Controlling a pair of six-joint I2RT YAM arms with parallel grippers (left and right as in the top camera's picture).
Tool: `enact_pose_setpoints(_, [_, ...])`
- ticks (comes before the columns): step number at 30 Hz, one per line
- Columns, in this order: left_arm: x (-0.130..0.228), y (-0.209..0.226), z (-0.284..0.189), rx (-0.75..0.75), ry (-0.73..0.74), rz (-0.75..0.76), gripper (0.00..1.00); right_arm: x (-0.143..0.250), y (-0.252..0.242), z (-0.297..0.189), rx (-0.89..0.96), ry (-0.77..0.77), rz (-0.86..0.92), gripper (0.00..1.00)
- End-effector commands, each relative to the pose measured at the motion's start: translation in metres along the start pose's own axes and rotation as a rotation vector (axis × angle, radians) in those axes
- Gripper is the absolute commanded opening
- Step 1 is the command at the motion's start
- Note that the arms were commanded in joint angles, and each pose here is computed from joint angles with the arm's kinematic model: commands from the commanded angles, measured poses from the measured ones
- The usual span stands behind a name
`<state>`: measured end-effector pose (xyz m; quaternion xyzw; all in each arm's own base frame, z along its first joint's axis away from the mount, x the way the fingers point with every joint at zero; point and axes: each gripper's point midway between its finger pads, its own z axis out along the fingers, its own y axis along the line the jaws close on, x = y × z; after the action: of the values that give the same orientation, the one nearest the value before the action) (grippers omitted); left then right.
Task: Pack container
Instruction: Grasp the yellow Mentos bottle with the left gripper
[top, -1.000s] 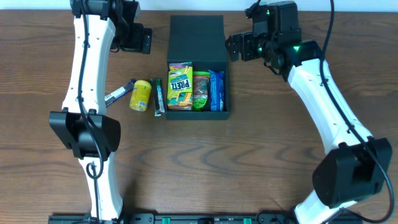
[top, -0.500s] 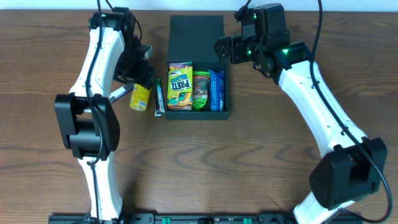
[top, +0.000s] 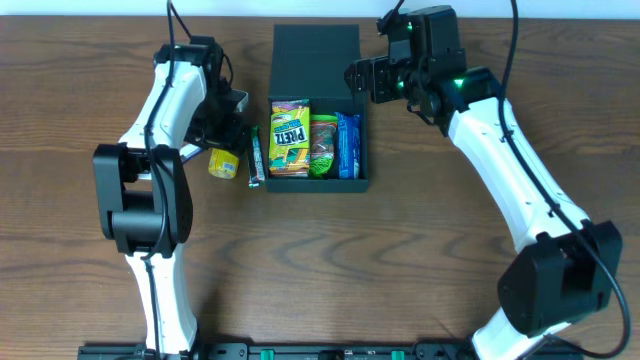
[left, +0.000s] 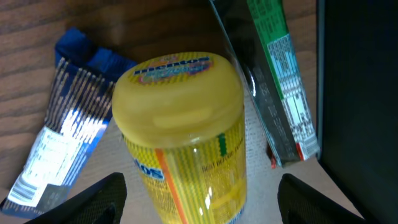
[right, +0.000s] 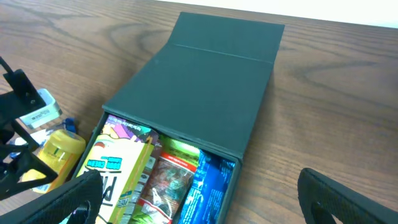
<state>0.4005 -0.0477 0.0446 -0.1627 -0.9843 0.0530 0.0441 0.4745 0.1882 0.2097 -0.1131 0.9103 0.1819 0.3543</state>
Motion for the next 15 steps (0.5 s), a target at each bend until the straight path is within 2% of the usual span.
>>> enact_pose_setpoints(1, [0.001,0.002,0.006,-0.012,0.006,0.009,0.8,-0.006,-0.001,-0.005,0.0,-0.015,0.009,0.99])
enact_pose_setpoints(4, [-0.002,0.011,0.01,-0.059,-0.005,-0.025,0.8,-0.006,-0.001,-0.006,0.0,-0.015,0.009,0.99])
enact_pose_setpoints(11, [-0.008,0.013,0.021,-0.063,-0.029,-0.034,0.78,-0.005,-0.001,-0.005,0.0,-0.014,0.009,0.99])
enact_pose_setpoints(15, [-0.006,0.013,0.025,-0.063,-0.023,-0.038,0.66,-0.004,-0.001,-0.005,0.0,-0.01,0.011,0.99])
